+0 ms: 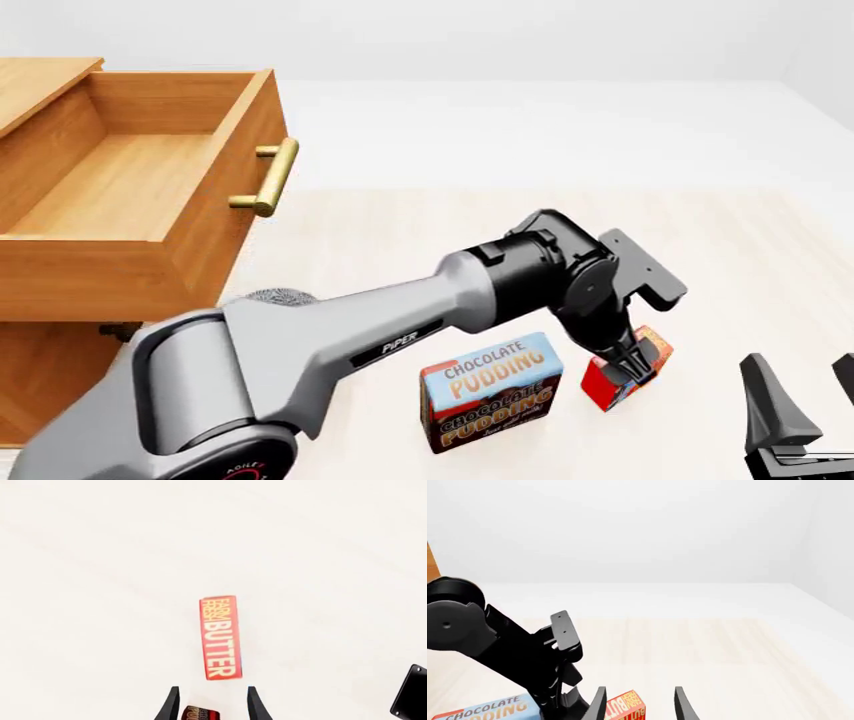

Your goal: Put the butter at the back in the top drawer of the cabinet and close it.

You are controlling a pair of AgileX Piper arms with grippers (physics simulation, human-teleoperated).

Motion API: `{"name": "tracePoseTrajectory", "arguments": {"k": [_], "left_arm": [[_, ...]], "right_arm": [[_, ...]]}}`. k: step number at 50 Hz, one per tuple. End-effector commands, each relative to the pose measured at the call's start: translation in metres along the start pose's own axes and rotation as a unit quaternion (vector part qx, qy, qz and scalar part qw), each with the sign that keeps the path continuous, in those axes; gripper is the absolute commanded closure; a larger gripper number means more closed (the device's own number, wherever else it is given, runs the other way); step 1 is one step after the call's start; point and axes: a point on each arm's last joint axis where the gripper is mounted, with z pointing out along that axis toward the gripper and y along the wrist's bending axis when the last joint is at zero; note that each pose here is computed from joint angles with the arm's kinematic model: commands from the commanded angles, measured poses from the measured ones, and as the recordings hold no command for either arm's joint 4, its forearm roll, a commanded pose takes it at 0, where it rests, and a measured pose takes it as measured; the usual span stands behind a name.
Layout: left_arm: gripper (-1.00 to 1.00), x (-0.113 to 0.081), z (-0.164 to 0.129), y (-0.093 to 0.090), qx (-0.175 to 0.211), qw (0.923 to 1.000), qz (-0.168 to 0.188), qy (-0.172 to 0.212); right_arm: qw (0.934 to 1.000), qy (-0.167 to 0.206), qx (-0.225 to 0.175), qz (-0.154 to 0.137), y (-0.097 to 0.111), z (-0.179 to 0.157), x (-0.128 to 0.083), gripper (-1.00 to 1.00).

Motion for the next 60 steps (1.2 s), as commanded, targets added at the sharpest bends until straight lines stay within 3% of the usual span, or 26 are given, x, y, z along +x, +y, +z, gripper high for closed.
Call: {"name": "tracePoseTrajectory", "arguments": {"k": [1,60], "left_arm": [[-1.00,-0.001,0.008,-0.003,0.002,1.0000,0.004,0.005],[-1.00,0.001,0.029,-0.006,0.004,0.9997,0.015,0.018]], "right_arm": [[1.0000,0.000,0.000,0.000,0.000,0.000,0.000,-1.00],[1.0000,0.000,0.000,0.000,0.000,0.000,0.000,-1.00]]}}
